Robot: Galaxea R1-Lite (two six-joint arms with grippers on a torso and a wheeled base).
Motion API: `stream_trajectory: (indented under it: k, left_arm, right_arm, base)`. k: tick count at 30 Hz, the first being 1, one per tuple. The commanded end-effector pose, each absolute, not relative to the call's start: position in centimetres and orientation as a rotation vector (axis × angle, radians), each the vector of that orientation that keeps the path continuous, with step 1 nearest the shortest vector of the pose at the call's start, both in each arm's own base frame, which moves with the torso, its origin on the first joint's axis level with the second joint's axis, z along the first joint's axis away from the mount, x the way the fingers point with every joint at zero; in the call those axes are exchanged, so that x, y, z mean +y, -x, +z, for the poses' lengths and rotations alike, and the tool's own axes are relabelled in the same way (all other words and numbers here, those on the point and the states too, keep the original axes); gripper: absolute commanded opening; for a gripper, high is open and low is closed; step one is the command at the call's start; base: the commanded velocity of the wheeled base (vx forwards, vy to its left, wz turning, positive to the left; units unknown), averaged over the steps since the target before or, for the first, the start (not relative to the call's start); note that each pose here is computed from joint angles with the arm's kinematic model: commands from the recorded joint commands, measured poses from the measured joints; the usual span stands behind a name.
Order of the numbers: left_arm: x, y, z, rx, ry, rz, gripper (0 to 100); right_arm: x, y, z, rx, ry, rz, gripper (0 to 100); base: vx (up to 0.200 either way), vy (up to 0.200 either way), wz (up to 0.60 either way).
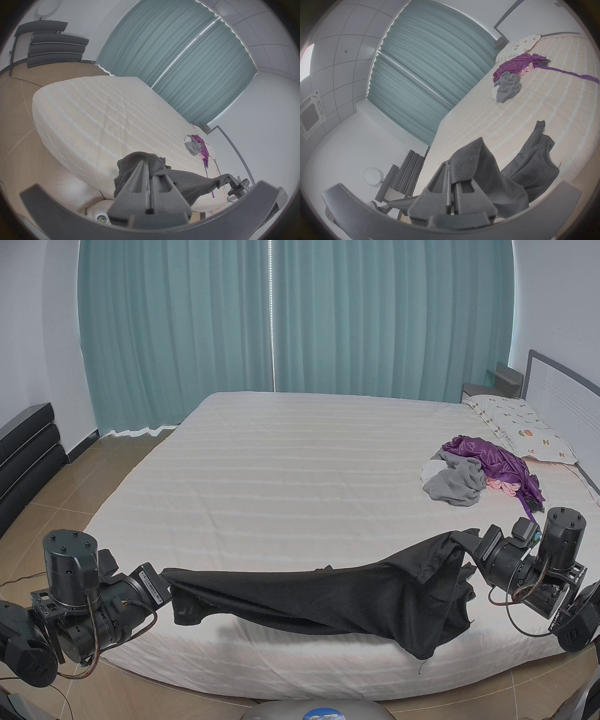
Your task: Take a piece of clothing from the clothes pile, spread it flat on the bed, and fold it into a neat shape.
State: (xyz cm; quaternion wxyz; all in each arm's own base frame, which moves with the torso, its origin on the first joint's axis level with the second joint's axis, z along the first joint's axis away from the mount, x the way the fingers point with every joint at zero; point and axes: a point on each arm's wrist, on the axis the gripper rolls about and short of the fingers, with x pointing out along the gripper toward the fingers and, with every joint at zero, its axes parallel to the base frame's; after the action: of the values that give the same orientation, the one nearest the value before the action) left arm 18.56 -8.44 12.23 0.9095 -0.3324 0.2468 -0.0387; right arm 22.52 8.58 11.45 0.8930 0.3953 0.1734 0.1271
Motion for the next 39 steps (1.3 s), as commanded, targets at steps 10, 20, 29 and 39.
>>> stream_trajectory:
  k: [10, 20, 29, 39]
  left_arm:
    - [-8.3, -14.6, 15.0, 0.402, 0.708, -0.23, 0]
    - [-8.7, -15.6, 19.9, 0.288, 0.692, -0.271, 0]
    - [-9.9, -23.1, 22.4, 0.245, 0.715, -0.193, 0]
    - [-12.3, -31.4, 18.8, 0.345, 0.7, -0.164, 0]
  right_arm:
    - [6.2, -16.3, 17.2, 0.127, -0.853, 0.342, 0]
    - [4.2, -14.4, 26.5, -0.024, -0.868, 0.311, 0]
    - [4.3, -23.4, 27.5, -0.022, -0.822, 0.087, 0]
    - [5.4, -31.9, 23.8, 0.022, -0.759, 0.017, 0]
  base:
    - [-0.12, 0.0, 0.0]
    - [0.0, 0.0, 0.0]
    - [0.0, 0.0, 0.0]
    - [0.18, 0.0, 0.0]
